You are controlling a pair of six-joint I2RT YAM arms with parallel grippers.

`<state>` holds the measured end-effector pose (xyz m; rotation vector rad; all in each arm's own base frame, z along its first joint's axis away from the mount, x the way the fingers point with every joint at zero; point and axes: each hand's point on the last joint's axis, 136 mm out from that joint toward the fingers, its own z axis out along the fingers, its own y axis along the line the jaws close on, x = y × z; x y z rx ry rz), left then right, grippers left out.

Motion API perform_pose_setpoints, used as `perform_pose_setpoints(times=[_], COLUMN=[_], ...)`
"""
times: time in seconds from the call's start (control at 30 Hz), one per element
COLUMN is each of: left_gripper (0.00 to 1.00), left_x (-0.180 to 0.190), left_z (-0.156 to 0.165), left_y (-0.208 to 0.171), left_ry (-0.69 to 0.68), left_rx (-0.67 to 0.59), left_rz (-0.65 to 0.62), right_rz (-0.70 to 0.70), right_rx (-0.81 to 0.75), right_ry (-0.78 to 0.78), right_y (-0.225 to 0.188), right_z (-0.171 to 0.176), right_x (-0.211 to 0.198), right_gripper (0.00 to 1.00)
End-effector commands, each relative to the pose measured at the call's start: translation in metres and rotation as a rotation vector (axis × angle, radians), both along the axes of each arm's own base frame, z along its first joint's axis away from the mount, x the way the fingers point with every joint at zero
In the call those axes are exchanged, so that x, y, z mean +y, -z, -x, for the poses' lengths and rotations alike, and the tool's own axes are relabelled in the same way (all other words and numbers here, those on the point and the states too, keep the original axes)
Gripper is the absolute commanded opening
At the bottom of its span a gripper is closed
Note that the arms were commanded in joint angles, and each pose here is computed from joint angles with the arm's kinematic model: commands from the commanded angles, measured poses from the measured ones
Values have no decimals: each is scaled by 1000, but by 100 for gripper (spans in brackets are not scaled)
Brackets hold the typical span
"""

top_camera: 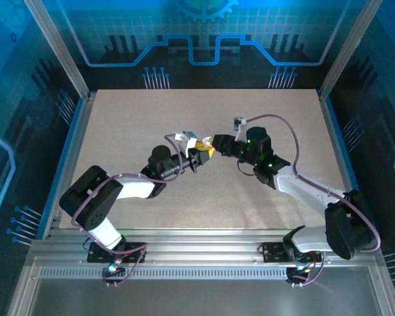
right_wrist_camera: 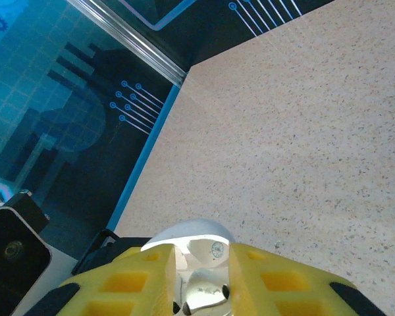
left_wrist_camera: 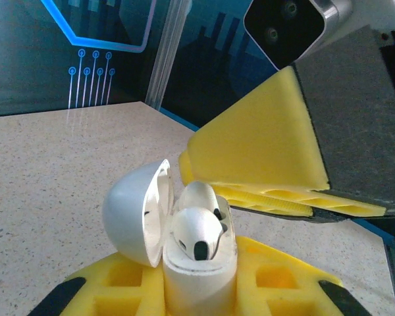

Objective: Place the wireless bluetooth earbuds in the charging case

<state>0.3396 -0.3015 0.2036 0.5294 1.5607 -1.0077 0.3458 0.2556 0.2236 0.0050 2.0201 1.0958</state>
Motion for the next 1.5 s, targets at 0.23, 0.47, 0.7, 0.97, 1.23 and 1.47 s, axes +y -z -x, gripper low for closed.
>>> perform_pose_setpoints(times=[0.23,0.47,0.7,0.97,1.23,1.47], left_gripper=[17,17,17,17,17,17], left_x=[-1,-7,-15,-20,-21,-21], left_z=[17,32,56,79,82,79], left_y=[-60,-63,-74,-85,-87,-86], left_ry=[59,146,284,408,426,415], left_rx=[-193,-218,-271,-295,-290,-280], left_rz=[99,78,77,70,54,53], right_rz=[52,54,6,-30,-103,-116], right_rx=[5,-153,-205,-154,-150,-177], right_ry=[14,-20,-135,-294,-450,-529], right_y=[5,-35,-60,-73,-86,-95], right_z=[14,42,70,78,87,97], right_x=[-16,-37,-53,-45,-26,-18], right_gripper=[35,50,74,74,74,67])
